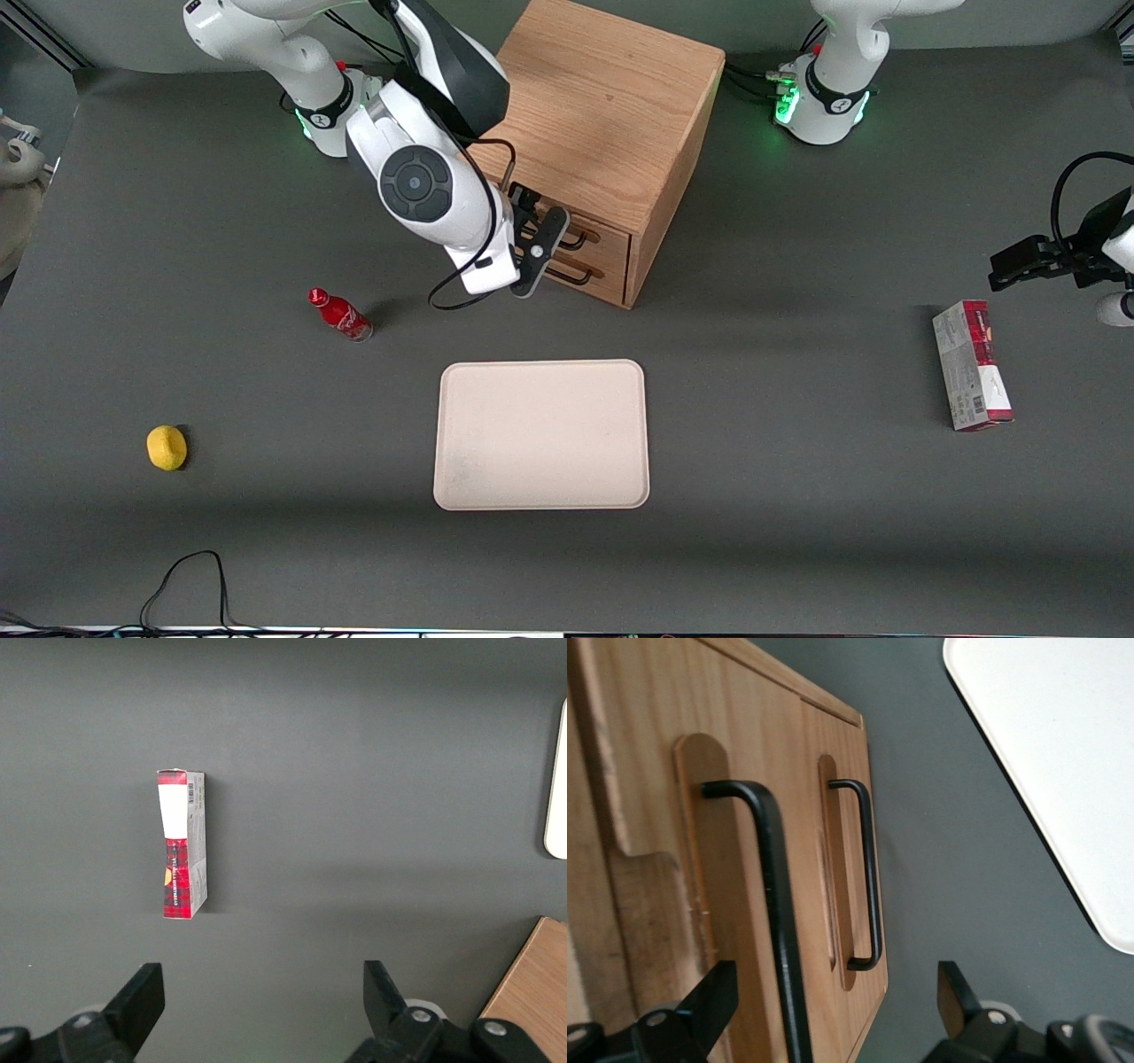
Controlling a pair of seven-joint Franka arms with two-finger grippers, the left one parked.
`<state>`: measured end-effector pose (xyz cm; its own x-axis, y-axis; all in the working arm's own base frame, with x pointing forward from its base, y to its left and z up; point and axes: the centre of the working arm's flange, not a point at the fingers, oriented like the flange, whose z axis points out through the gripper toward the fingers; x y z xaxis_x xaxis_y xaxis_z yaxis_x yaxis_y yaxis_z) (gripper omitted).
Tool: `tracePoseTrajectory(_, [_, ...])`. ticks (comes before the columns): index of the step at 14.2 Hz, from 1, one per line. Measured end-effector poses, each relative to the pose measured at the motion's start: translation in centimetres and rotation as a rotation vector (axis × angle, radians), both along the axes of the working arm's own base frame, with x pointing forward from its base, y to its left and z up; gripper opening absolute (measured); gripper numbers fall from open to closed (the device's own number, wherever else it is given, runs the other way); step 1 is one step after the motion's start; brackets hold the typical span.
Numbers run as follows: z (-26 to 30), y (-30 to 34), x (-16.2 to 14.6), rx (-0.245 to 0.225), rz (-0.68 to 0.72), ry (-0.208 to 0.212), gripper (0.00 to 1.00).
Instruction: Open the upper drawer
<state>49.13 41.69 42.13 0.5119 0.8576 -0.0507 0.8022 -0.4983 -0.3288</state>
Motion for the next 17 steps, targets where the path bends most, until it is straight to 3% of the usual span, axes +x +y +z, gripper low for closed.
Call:
tracePoseTrajectory(10, [-0.50,-0.27,-0.65,0.028,-0.018,-0.049,1.00])
tracePoseTrajectory(17, [-0.59,-0.33,-0.51,0.042,-0.002,-0.057,1.00])
